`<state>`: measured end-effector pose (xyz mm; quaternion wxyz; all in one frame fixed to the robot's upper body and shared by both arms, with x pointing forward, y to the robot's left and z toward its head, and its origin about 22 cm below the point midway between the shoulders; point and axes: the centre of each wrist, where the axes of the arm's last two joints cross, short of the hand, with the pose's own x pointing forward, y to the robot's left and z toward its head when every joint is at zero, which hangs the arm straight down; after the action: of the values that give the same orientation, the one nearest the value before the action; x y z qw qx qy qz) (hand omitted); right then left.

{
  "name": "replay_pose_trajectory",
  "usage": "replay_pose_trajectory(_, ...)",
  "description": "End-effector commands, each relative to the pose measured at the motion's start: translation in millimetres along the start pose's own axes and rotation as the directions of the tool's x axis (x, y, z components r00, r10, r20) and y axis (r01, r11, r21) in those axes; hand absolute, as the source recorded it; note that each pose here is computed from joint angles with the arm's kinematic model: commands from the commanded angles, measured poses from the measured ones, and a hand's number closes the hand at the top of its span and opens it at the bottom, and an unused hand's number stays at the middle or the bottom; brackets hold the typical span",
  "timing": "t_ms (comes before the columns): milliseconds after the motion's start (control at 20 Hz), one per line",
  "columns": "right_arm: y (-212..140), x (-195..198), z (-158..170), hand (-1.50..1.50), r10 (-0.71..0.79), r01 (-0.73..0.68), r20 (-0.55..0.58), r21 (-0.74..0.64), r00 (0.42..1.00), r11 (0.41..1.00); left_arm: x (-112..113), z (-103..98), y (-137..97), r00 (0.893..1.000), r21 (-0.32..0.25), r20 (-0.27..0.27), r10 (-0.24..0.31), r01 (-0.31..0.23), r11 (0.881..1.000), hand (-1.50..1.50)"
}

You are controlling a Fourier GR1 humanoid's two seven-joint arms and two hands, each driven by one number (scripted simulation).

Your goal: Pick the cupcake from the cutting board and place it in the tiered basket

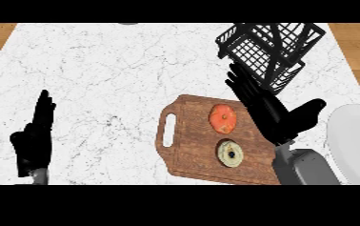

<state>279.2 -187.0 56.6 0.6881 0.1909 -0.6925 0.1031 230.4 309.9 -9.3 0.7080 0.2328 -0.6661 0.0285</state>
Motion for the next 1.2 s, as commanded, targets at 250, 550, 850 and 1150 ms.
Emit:
replay_pose_trajectory(250, -22, 5, 49, 1.5, 0.052, -0.02, 0.092, -0.319, 0.994, 0.947, 23, -27, 10, 0.977, -0.104, 0.147, -0.152, 0.168, 0.98, 0.0)
replay_pose_trajectory(550, -55, -48, 111, -1.5, 0.189, -0.328, -0.268, -0.759, 0.945, 0.563, 41, -24, 4, 0.988, -0.153, 0.1, -0.114, 0.128, 0.98, 0.0)
replay_pose_trajectory(850, -19, 14, 156, -1.5, 0.318, -0.49, -0.376, -0.605, 0.871, 0.627, 42, -33, 3, 0.988, -0.179, 0.106, -0.114, 0.131, 0.975, 0.0)
replay_pose_trajectory(1150, -19, 58, 146, -1.5, 0.505, -0.725, -0.579, -0.236, 0.639, 0.647, 45, -33, -19, 0.986, -0.22, 0.128, -0.111, 0.137, 0.966, 0.0)
